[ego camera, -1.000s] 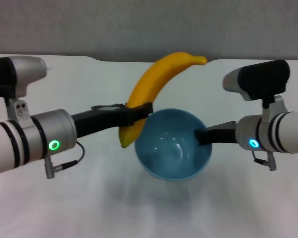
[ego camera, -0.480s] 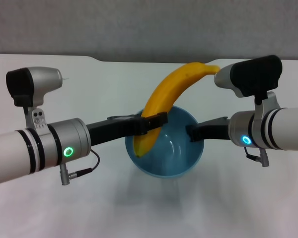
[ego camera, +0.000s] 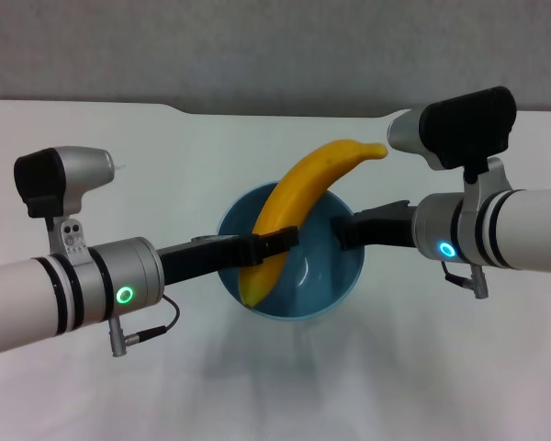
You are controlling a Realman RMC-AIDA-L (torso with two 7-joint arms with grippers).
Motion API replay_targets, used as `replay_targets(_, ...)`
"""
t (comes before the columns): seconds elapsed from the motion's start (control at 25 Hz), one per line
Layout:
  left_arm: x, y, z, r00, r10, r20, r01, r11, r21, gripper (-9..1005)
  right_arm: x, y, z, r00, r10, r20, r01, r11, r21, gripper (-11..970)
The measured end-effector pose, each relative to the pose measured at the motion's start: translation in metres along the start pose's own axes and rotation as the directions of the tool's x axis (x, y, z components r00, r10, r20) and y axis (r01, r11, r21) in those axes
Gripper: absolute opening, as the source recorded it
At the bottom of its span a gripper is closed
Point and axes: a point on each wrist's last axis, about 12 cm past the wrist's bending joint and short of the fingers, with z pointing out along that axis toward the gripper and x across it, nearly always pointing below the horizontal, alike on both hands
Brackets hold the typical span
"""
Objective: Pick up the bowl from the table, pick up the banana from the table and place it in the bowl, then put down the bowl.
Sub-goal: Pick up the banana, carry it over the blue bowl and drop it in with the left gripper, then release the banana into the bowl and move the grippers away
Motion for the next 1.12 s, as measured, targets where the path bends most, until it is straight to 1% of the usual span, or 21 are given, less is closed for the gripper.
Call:
replay_targets(0.28,-0.001,0.004,-0.001,1.0,0.013,0.013,-0.013,1.0,-0.025,546,0.001,0.003,0.001,1.0,-0.009,-0.004,0.009,1.0,-0.007,33)
replay_targets(0.6,-0.002,0.006,-0.002,0.999,0.032,0.015,-0.032,0.999,-0.035,552,0.004,0.0,0.001,1.0,-0.002,-0.019,0.002,1.0,0.0,34)
replay_targets(0.72,-0.004,0.005,-0.001,0.999,0.04,0.017,-0.039,0.999,-0.032,776,0.005,-0.001,0.002,1.0,-0.001,-0.023,0.001,1.0,0.002,34)
replay_targets(0.84,-0.008,0.008,-0.005,0.999,0.041,0.032,-0.039,0.998,-0.046,836,0.007,-0.004,0.004,0.999,0.007,-0.039,-0.007,1.0,0.008,33)
replay_targets(0.96,-0.012,0.018,-0.014,0.998,0.043,0.051,-0.038,0.996,-0.085,895,0.008,-0.004,0.006,0.998,0.032,-0.053,-0.032,0.999,-0.002,33)
replay_targets(1.12,-0.013,0.036,-0.03,0.997,0.041,0.067,-0.03,0.987,-0.158,895,0.007,-0.006,0.008,0.996,0.052,-0.078,-0.052,0.999,-0.007,33)
